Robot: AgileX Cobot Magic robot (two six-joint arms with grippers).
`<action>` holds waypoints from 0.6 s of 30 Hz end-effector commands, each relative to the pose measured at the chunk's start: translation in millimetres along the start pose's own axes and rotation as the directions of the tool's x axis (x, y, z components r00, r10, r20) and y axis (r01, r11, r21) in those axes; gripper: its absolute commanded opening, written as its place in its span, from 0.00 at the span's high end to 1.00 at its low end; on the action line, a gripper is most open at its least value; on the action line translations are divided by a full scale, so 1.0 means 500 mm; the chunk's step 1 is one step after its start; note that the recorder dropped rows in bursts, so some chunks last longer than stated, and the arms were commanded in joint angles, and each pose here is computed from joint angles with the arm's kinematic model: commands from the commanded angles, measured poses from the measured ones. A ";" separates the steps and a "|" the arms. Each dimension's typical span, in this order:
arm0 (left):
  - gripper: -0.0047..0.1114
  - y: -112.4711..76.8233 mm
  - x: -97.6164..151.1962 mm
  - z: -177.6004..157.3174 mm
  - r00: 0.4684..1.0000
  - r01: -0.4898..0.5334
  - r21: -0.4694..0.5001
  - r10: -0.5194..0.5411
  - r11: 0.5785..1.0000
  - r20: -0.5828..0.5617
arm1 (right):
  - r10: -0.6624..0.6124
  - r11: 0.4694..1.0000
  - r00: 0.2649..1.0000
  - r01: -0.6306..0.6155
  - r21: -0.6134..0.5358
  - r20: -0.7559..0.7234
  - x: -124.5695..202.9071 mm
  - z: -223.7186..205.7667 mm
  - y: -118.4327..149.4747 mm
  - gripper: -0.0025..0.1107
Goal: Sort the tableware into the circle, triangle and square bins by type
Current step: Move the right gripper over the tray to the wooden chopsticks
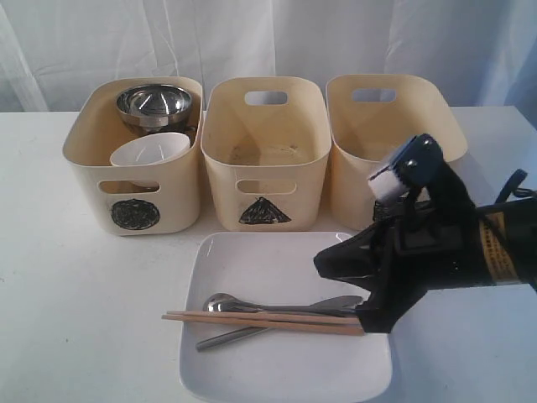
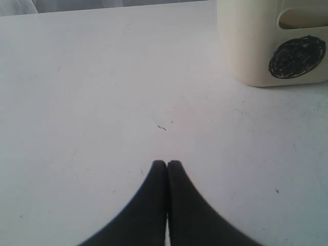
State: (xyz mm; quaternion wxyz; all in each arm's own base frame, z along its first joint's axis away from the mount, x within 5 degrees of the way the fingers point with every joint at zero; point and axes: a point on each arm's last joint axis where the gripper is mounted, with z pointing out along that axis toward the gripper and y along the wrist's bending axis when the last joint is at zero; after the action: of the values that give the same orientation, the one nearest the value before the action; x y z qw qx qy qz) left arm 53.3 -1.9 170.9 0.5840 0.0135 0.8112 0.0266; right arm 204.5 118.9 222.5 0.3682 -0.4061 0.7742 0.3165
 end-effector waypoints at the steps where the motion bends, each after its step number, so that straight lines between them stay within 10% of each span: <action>1: 0.96 -0.002 0.003 0.000 1.000 0.014 0.010 -0.014 1.000 -0.002 | -0.061 0.998 0.997 0.062 0.014 -0.056 0.015 0.030 -0.010 0.98; 5: 0.96 -0.002 0.003 0.000 1.000 0.014 0.010 -0.014 1.000 -0.002 | -0.098 0.994 0.988 0.103 0.033 -0.117 0.032 0.055 -0.017 0.86; 11: 0.96 -0.002 0.003 0.000 1.000 0.014 0.010 -0.014 1.000 -0.002 | -0.137 0.990 0.977 0.139 0.001 -0.163 0.045 0.096 -0.014 0.42; 18: 0.96 -0.002 0.003 0.000 1.000 0.014 0.010 -0.014 1.000 -0.002 | -0.248 0.968 0.948 0.251 -0.010 -0.201 0.065 0.155 -0.007 0.44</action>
State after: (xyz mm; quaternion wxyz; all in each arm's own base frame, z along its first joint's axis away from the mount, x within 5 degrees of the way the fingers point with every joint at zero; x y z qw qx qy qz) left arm 53.3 -1.9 170.9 0.5840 0.0135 0.8112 0.0266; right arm 216.7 161.8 159.1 0.3235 -0.5219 0.7536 0.2346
